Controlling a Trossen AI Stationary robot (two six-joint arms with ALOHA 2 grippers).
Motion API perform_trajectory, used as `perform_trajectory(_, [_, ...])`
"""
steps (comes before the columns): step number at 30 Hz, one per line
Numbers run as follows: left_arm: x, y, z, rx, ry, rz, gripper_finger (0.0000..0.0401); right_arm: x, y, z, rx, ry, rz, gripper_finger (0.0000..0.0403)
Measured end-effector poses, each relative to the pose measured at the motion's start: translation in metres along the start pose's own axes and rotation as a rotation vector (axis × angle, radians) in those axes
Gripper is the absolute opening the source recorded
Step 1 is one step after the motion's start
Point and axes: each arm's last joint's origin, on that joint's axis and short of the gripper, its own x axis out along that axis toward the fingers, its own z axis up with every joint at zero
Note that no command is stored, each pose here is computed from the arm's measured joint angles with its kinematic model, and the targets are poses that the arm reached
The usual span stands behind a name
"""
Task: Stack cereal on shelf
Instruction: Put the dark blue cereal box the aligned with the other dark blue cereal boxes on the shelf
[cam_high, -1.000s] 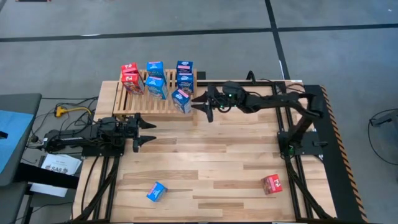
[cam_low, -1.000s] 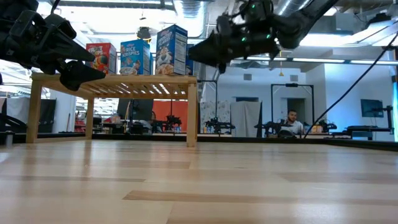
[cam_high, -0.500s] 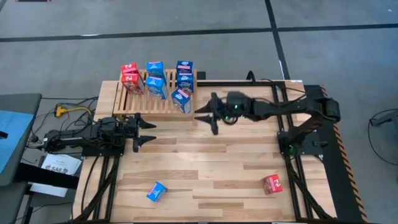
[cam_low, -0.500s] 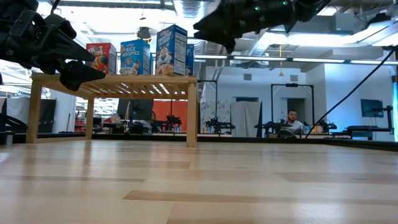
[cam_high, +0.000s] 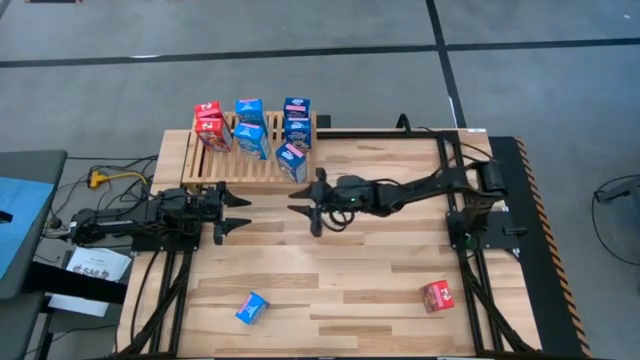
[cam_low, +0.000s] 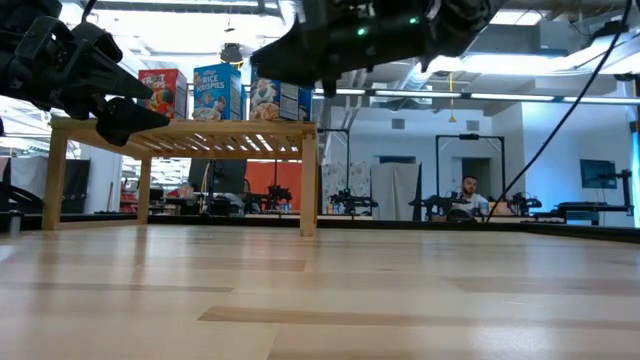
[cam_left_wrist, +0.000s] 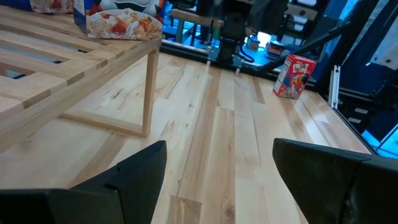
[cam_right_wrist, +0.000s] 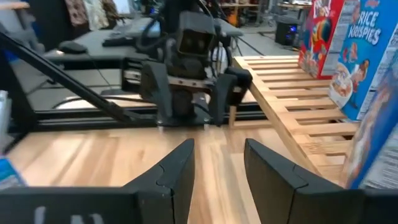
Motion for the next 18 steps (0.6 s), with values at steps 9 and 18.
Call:
perform_trajectory(9, [0.0, 0.0, 0.0, 0.0, 0.0, 0.0, 0.0283, 0.014, -0.015, -0.005, 0.033, 0.016, -0.141, 0.0164])
perform_trajectory(18, [0.0, 0.0, 0.0, 0.0, 0.0, 0.0, 0.0283, 0.014, -0.028, -0.009, 0.065, 0.045, -0.256, 0.0164])
